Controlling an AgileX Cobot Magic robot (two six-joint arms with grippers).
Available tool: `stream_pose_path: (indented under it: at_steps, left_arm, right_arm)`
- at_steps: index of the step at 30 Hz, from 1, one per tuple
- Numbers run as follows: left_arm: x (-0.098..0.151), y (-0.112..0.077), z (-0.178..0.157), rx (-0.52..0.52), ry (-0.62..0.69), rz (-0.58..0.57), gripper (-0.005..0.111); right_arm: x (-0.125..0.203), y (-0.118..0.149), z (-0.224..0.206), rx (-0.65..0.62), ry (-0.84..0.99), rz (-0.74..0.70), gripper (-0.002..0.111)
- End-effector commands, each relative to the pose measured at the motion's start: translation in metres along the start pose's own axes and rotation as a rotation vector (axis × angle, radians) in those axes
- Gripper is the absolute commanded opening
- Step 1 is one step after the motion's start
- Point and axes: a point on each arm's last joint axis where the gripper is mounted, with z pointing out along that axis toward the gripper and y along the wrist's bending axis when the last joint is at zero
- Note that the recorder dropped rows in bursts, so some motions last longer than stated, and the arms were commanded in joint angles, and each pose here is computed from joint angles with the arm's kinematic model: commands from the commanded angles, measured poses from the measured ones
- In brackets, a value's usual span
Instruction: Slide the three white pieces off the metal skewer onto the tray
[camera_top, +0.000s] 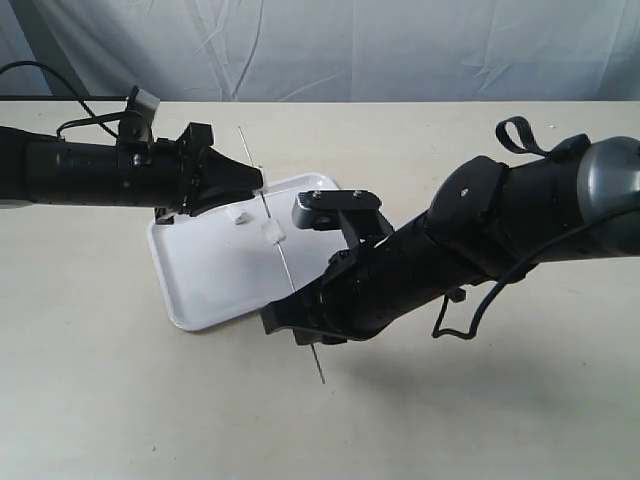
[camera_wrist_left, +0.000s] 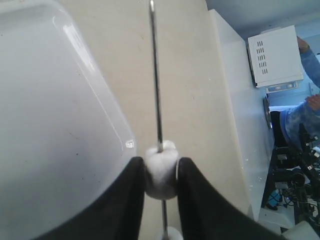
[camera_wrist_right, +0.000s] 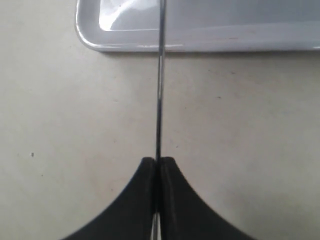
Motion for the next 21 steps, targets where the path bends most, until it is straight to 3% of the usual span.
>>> stream_pose_path:
  at_steps: [1, 8, 14, 21]
  left_arm:
    - [0.000, 0.002, 0.000, -0.010, -0.014, -0.009, 0.022]
    - [-0.002, 0.008, 0.000, -0.073, -0.035, -0.010, 0.022]
    - [-0.006, 0.019, -0.001, -0.190, -0.075, -0.014, 0.022]
    - [-0.013, 0.018, -0.002, -0.216, -0.101, -0.013, 0.022]
  right_arm:
    - [-0.001, 0.000, 0.000, -0.008, 0.004, -0.005, -0.001]
    - [0.001, 0.002, 0.000, -0.023, 0.023, -0.005, -0.001]
    - [0.006, 0.005, -0.001, -0.063, 0.084, -0.016, -0.001]
    - [0.019, 0.009, -0.003, -0.109, 0.227, -0.065, -0.001]
